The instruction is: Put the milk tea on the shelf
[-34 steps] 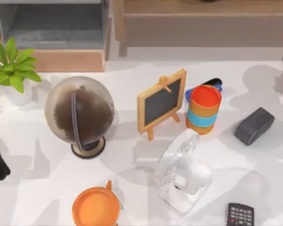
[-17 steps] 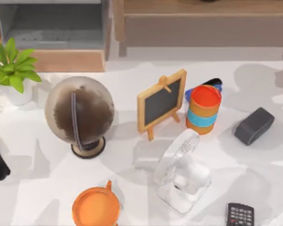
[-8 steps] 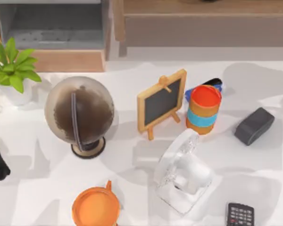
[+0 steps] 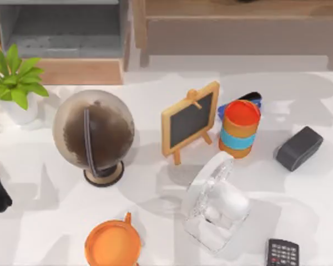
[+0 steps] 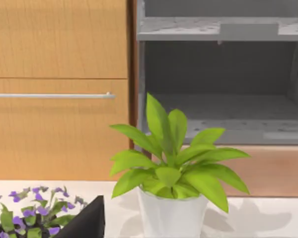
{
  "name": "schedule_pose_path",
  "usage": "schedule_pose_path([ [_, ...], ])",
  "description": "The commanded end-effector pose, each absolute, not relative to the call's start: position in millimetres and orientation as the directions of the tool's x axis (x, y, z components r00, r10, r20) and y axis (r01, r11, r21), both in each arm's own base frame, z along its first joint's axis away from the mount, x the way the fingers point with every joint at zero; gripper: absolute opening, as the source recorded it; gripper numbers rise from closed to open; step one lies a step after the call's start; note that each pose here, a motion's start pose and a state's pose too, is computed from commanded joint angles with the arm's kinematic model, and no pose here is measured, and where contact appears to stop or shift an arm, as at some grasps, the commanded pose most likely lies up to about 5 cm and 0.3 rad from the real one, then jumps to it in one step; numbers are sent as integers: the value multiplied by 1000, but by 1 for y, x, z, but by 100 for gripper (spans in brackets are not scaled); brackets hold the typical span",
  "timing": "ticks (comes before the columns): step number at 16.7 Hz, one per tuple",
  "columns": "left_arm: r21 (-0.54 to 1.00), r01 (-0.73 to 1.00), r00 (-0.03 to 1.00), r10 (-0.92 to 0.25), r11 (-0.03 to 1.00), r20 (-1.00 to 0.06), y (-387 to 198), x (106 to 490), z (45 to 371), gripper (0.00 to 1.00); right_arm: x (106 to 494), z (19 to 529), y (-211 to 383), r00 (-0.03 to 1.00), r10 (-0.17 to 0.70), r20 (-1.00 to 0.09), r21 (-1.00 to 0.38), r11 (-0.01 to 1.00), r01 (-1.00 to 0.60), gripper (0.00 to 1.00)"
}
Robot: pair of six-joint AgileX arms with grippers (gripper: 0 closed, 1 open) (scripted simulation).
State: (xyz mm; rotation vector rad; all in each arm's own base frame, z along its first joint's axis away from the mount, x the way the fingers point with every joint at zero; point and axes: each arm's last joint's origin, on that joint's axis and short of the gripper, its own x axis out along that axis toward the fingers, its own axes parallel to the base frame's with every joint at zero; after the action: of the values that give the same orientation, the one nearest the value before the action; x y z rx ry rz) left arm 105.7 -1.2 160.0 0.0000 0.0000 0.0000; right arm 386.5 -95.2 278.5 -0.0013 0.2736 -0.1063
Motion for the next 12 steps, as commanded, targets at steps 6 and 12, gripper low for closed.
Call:
schedule_pose_path([
  [6,0,0,1000,0,1000,0,-1,106,160,100,417,302,-74,949,-38,-312,-7,999,38,0],
  [12,0,0,1000,0,1000,0,-1,106,160,100,429,318,-66,954,-19,-300,-8,1000,17,0],
])
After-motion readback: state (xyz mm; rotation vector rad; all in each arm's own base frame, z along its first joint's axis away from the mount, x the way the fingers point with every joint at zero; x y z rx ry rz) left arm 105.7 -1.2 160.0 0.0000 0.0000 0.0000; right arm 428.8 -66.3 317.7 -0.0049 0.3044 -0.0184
